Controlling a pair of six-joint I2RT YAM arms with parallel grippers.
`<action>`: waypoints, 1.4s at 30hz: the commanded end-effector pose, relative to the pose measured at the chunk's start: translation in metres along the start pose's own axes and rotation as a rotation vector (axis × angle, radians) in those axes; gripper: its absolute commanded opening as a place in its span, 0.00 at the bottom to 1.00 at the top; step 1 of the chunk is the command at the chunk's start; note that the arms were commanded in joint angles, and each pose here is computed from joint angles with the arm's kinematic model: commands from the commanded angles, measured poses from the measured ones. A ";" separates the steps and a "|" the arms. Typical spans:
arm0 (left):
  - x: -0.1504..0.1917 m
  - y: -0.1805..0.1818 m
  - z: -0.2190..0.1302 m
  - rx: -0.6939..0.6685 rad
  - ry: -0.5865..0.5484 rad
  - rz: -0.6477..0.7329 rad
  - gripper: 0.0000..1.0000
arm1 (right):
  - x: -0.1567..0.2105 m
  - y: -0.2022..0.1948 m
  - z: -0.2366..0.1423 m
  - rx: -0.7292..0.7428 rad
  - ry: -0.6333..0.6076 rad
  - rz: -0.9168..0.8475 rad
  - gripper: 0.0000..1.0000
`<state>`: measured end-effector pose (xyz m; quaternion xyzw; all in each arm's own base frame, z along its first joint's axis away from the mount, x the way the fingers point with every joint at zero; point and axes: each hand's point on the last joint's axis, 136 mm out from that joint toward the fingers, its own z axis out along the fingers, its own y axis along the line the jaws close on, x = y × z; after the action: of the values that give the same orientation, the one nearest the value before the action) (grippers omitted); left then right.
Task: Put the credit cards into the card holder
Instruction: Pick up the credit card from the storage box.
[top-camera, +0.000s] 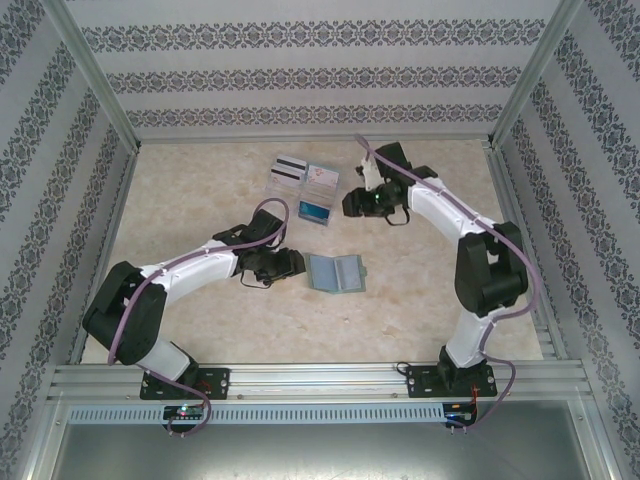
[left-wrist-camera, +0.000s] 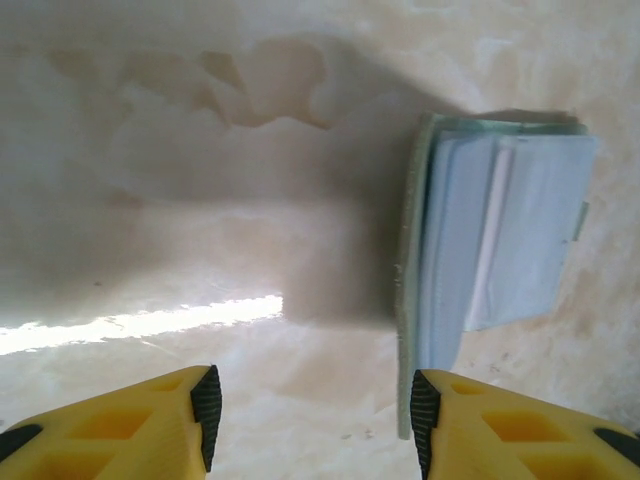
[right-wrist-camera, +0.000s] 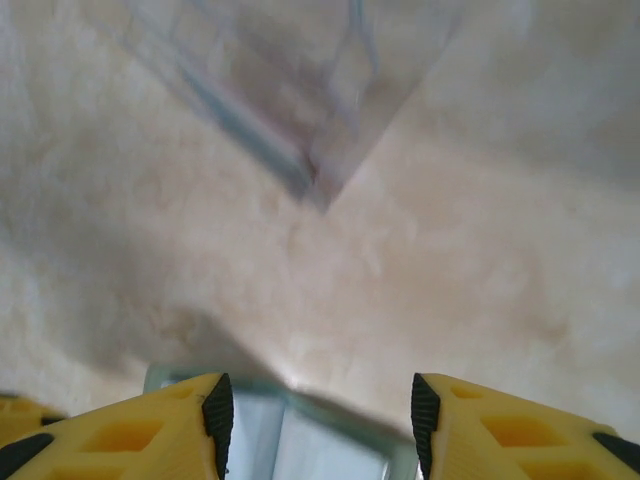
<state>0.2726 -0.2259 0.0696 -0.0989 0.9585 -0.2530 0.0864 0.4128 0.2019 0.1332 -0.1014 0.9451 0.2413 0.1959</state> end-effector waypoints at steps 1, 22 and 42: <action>-0.010 0.009 -0.014 -0.040 -0.036 0.016 0.56 | -0.042 -0.005 -0.004 0.057 -0.069 -0.132 0.54; -0.080 0.034 -0.014 0.073 -0.150 -0.112 0.58 | -0.129 0.020 0.055 0.093 -0.086 -0.535 0.76; -0.088 0.029 -0.006 0.134 -0.138 -0.132 0.58 | -0.120 0.000 0.083 0.180 -0.024 -0.554 0.77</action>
<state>0.3469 -0.1746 0.0648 -0.1785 0.9267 -0.3030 0.1324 0.5415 0.2568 0.1104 -0.3325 0.8989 0.1072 0.2644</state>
